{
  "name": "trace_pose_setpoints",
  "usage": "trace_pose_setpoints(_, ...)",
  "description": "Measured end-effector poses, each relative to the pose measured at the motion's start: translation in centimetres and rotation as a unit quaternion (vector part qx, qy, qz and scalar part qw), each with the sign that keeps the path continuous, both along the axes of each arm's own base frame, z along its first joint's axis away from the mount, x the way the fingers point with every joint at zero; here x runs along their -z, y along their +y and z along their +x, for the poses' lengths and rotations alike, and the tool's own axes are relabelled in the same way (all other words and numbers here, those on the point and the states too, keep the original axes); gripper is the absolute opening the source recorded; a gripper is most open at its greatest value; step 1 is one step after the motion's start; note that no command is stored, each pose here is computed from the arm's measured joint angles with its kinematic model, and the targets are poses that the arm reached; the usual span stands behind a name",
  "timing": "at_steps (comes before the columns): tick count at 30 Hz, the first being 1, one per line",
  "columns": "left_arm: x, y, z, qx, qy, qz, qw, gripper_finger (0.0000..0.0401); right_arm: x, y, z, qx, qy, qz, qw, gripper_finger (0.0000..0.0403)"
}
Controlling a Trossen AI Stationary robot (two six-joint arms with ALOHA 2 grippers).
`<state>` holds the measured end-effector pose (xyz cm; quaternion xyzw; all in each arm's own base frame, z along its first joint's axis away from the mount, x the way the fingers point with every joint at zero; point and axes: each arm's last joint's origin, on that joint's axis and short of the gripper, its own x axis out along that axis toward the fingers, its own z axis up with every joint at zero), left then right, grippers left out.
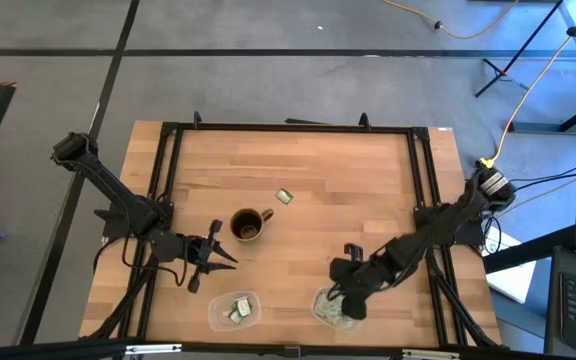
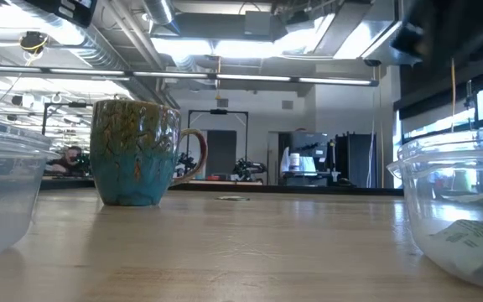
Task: Pick and place items into bin
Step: Put the green stevia packet into the left transparent bin
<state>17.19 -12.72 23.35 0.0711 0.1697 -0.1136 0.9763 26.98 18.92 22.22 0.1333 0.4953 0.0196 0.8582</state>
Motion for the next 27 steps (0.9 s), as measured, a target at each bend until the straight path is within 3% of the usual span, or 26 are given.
trace_pose_setpoints(9,-0.1,0.0,0.0,0.003,-0.005,0.006,1.000,0.0061,-5.2,-7.2,0.7,-0.005,-0.091,-0.059,0.994,0.0106)
trace_pose_setpoints(15,-0.1,0.0,0.0,0.003,-0.005,0.005,1.000,0.0061,-7.2,-11.6,2.0,0.002,-0.160,-0.103,0.982,0.0106)
trace_pose_setpoints(19,-0.1,0.0,0.0,0.003,-0.005,0.005,1.000,0.0061,-7.2,-14.1,3.3,0.018,-0.183,-0.133,0.974,0.0106)
trace_pose_setpoints(27,-0.1,0.0,0.0,0.002,-0.005,0.005,1.000,0.0061,-3.1,-19.2,6.5,0.044,-0.121,-0.187,0.974,0.0106)
